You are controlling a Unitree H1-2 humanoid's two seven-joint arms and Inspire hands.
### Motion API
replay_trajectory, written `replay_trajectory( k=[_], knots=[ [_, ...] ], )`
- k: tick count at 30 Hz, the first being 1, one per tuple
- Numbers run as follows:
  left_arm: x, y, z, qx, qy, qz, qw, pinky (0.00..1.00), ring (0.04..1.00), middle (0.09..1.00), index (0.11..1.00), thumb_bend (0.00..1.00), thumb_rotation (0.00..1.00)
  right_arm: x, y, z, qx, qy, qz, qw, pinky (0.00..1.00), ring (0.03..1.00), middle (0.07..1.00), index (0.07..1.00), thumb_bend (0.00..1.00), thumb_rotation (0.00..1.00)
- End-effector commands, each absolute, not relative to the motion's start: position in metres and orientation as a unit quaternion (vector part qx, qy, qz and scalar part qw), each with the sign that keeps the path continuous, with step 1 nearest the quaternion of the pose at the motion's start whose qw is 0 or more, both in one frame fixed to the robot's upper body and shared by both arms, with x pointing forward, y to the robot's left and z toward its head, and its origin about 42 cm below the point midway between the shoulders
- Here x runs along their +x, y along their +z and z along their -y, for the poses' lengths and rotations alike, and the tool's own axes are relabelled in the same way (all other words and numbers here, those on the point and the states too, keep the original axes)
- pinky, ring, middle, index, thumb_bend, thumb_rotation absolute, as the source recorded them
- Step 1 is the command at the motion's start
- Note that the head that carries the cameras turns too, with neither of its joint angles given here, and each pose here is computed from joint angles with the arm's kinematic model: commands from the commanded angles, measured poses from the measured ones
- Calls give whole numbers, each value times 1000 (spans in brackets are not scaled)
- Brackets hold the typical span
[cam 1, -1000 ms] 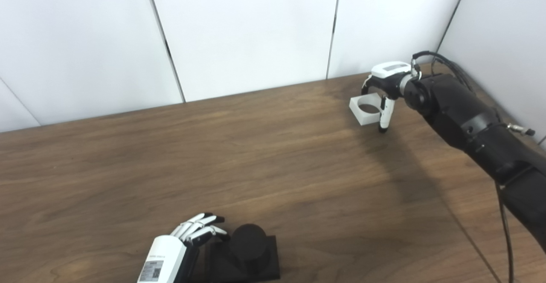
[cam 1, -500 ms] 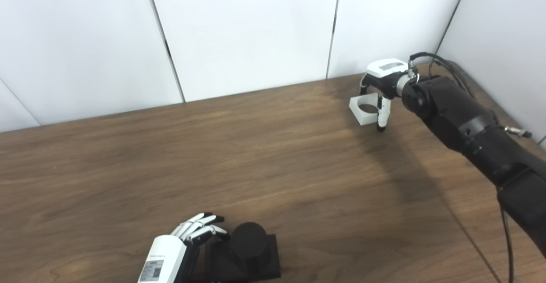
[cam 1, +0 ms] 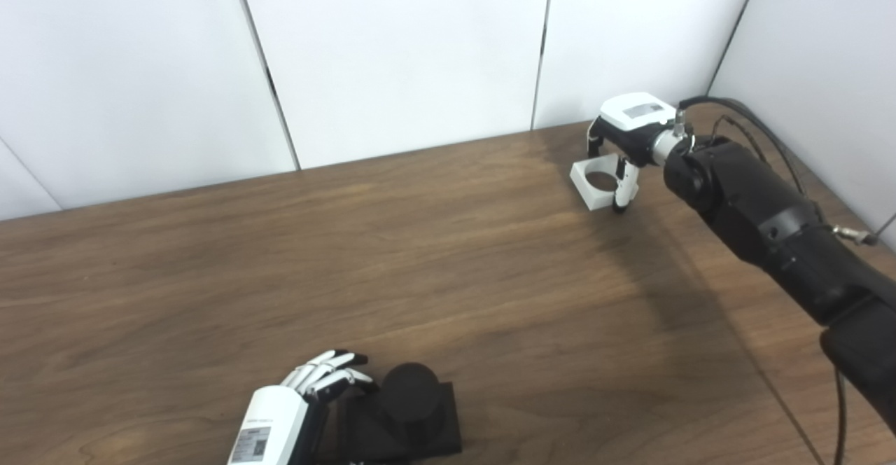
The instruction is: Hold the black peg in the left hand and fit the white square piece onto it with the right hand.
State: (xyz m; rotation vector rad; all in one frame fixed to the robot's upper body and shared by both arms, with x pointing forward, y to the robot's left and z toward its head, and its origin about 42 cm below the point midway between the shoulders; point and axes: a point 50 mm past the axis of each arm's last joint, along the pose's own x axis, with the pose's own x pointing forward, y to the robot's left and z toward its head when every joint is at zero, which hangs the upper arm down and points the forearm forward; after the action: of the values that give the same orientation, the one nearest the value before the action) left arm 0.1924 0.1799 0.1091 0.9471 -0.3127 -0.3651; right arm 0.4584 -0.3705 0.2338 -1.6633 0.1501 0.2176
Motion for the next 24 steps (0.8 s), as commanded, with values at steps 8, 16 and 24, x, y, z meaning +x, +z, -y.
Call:
replay_trajectory(
  k=[8, 16, 24],
  knots=[
    [189, 105, -159, 463, -202, 116, 855, 777, 849, 793, 488, 516, 45, 423, 315, 322, -732, 109, 64, 669, 862, 895, 760, 484, 523, 129],
    [193, 106, -151, 464, -204, 114, 855, 786, 852, 797, 488, 516, 45, 375, 350, 269, -718, 181, 150, 655, 821, 889, 748, 484, 523, 129],
    [194, 109, -148, 470, -206, 105, 852, 804, 863, 804, 489, 515, 47, 328, 363, 222, -695, 259, 201, 640, 815, 857, 727, 482, 524, 132]
  ],
)
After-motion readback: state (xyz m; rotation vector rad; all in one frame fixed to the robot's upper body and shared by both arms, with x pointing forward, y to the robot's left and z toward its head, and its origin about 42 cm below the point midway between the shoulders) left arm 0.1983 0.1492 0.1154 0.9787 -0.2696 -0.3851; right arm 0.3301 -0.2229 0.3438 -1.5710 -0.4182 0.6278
